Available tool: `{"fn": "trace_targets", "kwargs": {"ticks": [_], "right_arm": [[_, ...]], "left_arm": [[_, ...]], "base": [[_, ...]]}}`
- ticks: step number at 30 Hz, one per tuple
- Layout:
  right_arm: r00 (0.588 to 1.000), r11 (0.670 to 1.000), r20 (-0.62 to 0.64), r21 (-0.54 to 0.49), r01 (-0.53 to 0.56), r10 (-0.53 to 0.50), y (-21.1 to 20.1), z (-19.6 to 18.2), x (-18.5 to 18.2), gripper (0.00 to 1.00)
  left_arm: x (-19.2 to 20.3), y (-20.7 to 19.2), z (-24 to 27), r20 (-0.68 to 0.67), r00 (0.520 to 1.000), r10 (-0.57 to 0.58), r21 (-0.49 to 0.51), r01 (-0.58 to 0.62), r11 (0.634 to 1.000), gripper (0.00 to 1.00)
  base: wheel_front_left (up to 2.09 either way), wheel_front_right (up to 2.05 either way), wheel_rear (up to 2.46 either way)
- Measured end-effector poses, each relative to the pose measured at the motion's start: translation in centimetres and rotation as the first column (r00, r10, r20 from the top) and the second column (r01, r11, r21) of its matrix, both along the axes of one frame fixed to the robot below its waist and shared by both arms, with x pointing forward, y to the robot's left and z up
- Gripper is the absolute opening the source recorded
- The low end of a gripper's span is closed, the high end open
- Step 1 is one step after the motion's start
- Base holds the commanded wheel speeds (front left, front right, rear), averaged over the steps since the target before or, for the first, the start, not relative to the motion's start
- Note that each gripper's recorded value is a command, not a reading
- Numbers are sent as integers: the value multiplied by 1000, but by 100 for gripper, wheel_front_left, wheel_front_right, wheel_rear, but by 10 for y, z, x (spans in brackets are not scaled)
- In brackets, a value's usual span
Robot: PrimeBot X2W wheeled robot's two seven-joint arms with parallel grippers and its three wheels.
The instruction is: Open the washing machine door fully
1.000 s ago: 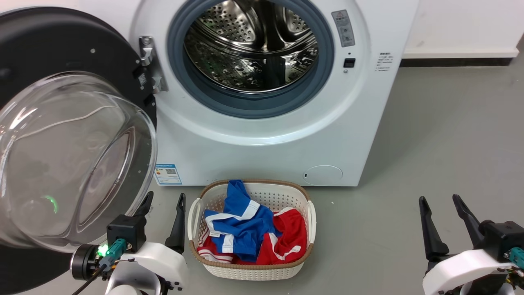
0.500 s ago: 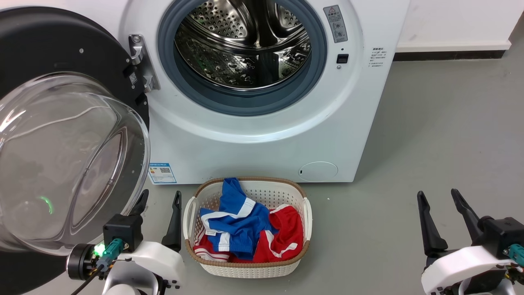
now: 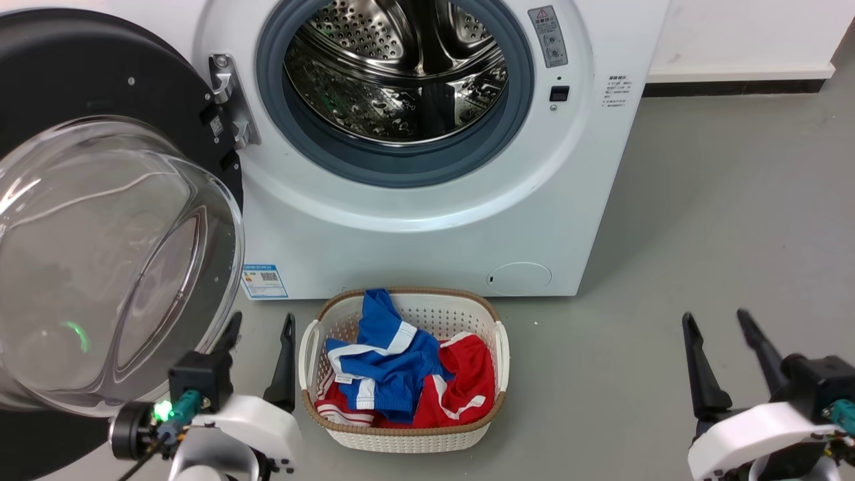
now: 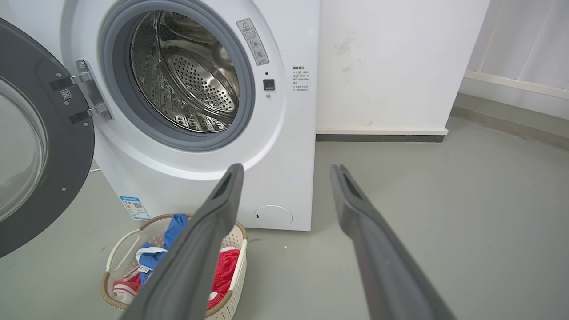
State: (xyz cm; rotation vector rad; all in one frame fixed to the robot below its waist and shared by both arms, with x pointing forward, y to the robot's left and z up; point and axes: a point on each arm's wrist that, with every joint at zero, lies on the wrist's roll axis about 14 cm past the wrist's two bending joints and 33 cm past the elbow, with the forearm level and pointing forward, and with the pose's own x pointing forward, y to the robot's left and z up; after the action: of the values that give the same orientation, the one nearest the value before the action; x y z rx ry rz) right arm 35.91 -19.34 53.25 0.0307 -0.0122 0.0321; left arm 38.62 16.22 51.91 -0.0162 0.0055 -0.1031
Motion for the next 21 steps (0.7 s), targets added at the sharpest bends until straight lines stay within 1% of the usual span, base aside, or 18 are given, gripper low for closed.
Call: {"fn": "trace_targets", "kwargs": {"ticks": [1,4,11,17,21], "right_arm": [[1000,1000,-6,1,0,0,0,-2,0,0],[999,1000,-52,12,3,-3,-1,-17,-4,0],[997,988,-79,155,16,-4,-2,-25,-4,0],[997,963,-72,269,21,-1,-2,-24,-2,0],[997,940,-81,339,27,1,-2,-27,-1,0]], "left_arm": [[-1,0,-2,-7,1000,0,-2,0,1000,0],[-8,-3,-18,-58,998,2,-19,-3,1000,0],[-7,0,-24,-109,994,15,-154,-32,988,0],[-6,4,-28,-147,989,22,-260,-60,964,0],[-6,6,-30,-168,986,22,-328,-77,941,0]], "base": [[0,0,0],[0,0,0],[0,0,0],[0,0,0],[0,0,0]]}}
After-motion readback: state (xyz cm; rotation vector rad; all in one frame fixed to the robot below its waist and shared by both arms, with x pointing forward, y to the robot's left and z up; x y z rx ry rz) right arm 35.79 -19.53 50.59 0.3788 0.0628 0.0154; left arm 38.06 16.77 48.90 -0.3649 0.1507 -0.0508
